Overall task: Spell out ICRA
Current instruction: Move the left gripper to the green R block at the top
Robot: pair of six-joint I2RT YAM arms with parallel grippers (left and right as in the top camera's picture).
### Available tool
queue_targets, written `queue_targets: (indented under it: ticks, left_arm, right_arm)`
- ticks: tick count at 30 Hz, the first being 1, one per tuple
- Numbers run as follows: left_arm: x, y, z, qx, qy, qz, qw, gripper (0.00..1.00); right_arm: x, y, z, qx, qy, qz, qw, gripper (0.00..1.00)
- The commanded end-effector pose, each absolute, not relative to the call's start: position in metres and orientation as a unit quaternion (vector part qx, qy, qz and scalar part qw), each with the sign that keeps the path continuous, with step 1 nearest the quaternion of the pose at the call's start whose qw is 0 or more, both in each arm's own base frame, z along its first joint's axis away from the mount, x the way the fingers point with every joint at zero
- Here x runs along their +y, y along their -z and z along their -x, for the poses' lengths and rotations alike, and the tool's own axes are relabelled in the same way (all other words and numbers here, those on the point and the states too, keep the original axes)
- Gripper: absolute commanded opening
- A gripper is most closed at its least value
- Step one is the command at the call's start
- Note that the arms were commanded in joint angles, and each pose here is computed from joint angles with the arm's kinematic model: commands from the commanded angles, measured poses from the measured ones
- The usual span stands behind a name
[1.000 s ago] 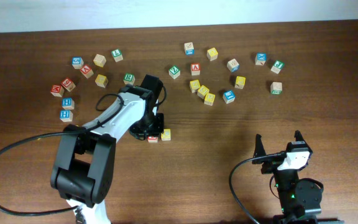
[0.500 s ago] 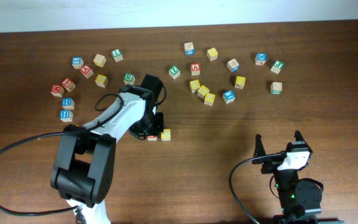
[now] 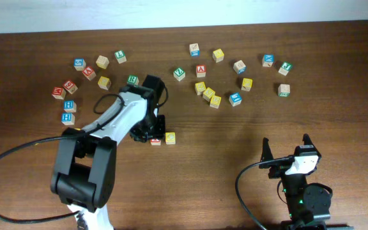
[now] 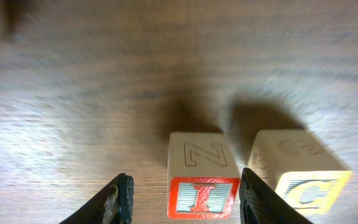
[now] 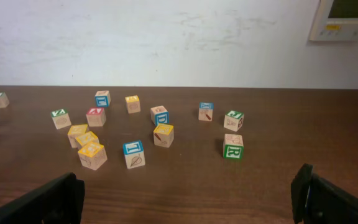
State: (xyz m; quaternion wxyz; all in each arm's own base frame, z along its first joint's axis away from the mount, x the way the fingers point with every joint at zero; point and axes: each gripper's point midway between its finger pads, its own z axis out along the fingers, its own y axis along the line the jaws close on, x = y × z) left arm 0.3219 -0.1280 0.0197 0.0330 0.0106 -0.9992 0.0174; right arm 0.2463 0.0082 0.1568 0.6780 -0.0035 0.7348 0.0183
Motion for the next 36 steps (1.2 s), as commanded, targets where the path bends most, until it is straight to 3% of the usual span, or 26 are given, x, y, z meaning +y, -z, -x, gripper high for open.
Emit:
queue_targets:
  ticks: [1, 9, 12, 16, 17, 22, 27, 33, 34, 36]
  left_arm:
    - [-0.132, -0.051, -0.35, -0.999, -0.034, -0.016, -0.002, 0.48]
    - [-0.12, -0.195, -0.379, -0.994, -0.01, -0.018, -0.111, 0.51]
    - [-0.108, -0.256, -0.368, -0.98, -0.018, -0.016, -0.199, 0.55]
    - [-0.098, -0.3, -0.341, -0.968, -0.032, -0.019, -0.247, 0.6]
    - [-0.097, -0.303, -0.339, -0.967, -0.033, -0.019, -0.251, 0.9]
    - [-0.101, -0.314, -0.367, -0.951, -0.038, -0.027, -0.306, 0.99]
    - [-0.089, -0.279, -0.395, -0.959, 0.015, -0.043, -0.279, 0.99]
    - [-0.053, -0.178, -0.425, -0.985, -0.02, -0.105, -0.133, 1.0]
    - [-0.053, -0.158, -0.423, -0.989, -0.013, -0.105, -0.104, 0.95]
    - [-0.059, -0.125, -0.431, -0.992, -0.019, -0.104, -0.074, 0.95]
  right_arm:
    - [0.006, -0.154, -0.246, 0.737, -0.014, -0.001, 0.676, 0.98]
    - [0.006, -0.154, -0.246, 0.737, -0.014, -0.001, 0.676, 0.98]
    - [0.006, -0.154, -0.246, 0.737, -0.014, -0.001, 0.676, 0.98]
    - [0.006, -0.154, -0.246, 0.737, -0.014, -0.001, 0.676, 0.98]
    - [0.006, -0.154, -0.246, 0.736, -0.014, -0.001, 0.676, 0.98]
    - [0.006, -0.154, -0.246, 0.736, -0.014, -0.001, 0.676, 0.98]
    - [0.006, -0.154, -0.246, 0.737, -0.014, -0.001, 0.676, 0.98]
    - [0.006, -0.154, -0.246, 0.737, -0.014, -0.001, 0.676, 0.98]
    - [0.006, -0.154, -0.246, 0.737, -0.014, -0.001, 0.676, 0.98]
    - [0.006, -0.154, -0.246, 0.736, -0.014, -0.001, 0.676, 0.98]
